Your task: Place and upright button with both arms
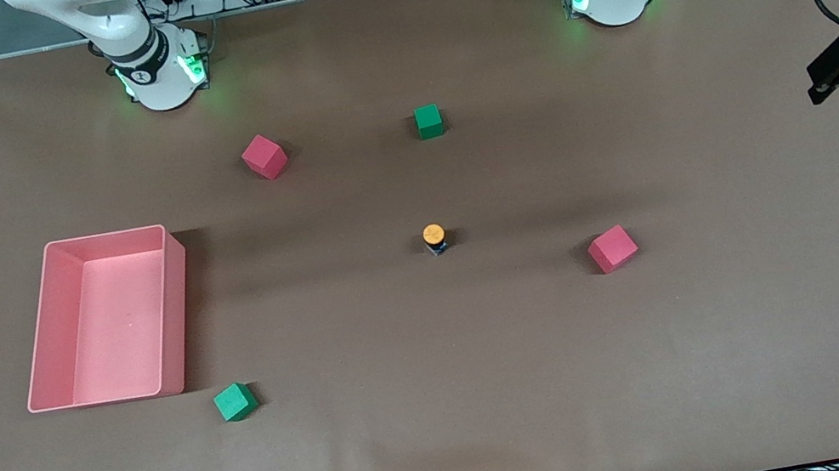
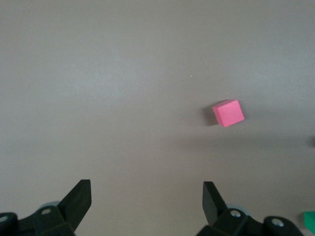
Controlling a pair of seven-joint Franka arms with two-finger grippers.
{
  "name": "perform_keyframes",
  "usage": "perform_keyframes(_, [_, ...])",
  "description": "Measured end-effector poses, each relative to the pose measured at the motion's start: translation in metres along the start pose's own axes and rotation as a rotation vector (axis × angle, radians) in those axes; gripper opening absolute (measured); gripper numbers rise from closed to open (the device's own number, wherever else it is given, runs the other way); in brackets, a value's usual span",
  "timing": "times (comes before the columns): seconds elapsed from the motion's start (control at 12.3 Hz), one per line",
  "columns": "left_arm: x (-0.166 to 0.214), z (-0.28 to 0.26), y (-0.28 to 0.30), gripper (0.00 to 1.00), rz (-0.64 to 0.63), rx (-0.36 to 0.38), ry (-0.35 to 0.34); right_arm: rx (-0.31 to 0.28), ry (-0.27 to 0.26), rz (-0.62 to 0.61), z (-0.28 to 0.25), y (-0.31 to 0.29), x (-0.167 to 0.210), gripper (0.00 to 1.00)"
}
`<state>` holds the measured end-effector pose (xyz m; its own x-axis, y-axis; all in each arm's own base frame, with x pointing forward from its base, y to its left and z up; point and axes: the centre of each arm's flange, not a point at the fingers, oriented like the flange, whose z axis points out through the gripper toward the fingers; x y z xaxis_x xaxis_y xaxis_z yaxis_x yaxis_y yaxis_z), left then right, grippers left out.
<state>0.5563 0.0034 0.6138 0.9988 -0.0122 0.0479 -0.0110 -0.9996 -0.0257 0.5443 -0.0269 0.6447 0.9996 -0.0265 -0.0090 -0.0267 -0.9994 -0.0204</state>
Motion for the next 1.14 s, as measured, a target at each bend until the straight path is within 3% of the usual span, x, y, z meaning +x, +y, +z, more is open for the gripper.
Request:
perform_keyframes(0.41, [-0.008, -0.016, 0.0, 1.0, 0.001, -0.021, 0.078, 0.0, 0.002, -0.002, 0.0, 0.0, 0.0, 1.0])
perform_keyframes(0.57, [-0.009, -0.017, 0.008, 1.0, 0.003, -0.06, 0.067, 0.0, 0.002, -0.002, 0.0, -0.001, 0.0, 1.0])
perform_keyframes(1.14, [-0.011, -0.025, 0.025, 1.0, -0.007, -0.063, 0.065, 0.0, 0.002, -0.003, 0.0, -0.001, 0.0, 1.0])
